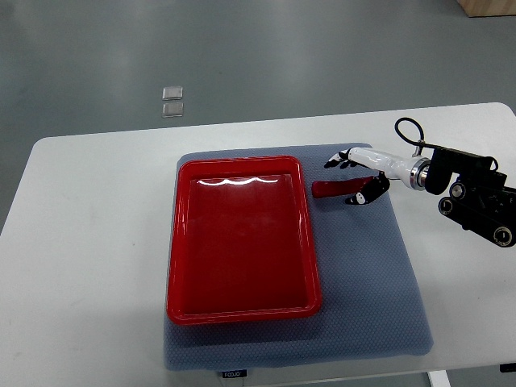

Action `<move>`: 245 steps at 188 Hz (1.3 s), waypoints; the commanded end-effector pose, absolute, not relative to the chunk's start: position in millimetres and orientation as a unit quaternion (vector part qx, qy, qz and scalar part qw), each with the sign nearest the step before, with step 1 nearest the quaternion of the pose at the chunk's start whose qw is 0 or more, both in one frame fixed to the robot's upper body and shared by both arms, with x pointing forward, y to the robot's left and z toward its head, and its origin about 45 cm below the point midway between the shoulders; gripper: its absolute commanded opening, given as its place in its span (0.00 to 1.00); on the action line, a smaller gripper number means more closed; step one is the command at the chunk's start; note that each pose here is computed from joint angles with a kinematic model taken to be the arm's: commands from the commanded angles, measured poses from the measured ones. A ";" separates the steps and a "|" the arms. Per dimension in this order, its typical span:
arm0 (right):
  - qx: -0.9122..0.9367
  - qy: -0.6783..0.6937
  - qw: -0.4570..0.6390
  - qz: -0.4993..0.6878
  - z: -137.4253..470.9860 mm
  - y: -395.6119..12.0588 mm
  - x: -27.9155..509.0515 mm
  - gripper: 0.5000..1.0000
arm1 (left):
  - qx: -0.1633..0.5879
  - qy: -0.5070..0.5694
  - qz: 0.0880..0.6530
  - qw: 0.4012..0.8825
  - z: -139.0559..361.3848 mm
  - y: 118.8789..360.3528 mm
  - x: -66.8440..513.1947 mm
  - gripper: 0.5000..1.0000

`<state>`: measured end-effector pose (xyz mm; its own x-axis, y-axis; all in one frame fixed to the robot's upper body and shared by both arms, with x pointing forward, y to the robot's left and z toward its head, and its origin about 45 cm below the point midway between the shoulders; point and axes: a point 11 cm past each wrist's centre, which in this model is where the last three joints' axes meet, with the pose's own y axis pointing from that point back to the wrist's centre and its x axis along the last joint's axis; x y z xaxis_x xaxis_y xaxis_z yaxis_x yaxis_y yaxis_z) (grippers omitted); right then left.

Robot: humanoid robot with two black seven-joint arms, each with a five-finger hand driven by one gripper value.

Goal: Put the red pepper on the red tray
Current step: 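Close the right hand fingers around the red pepper, then carry the red pepper with the right hand over the red tray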

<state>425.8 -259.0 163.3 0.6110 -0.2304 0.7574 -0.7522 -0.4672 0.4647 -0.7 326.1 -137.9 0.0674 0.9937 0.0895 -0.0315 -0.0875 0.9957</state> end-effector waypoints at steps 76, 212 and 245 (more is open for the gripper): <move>0.796 -0.303 0.417 0.316 158.4 -256.5 423.6 0.44 | 0.532 0.453 0.511 0.500 -137.9 326.4 -2.5 1.00; 0.792 -0.297 0.411 0.340 173.5 -254.8 431.3 0.00 | 0.532 0.455 0.511 0.499 -138.0 326.5 -4.4 1.00; 0.780 -0.307 0.415 0.354 193.5 -269.1 440.8 0.00 | 0.533 0.455 0.510 0.499 -138.0 326.5 -4.6 1.00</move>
<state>434.6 -258.3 180.1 0.5821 -0.1892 0.7908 -0.7570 -0.4811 0.4421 -4.4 326.5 -138.0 0.0652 0.9938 0.0902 -0.0254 -0.0887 0.9957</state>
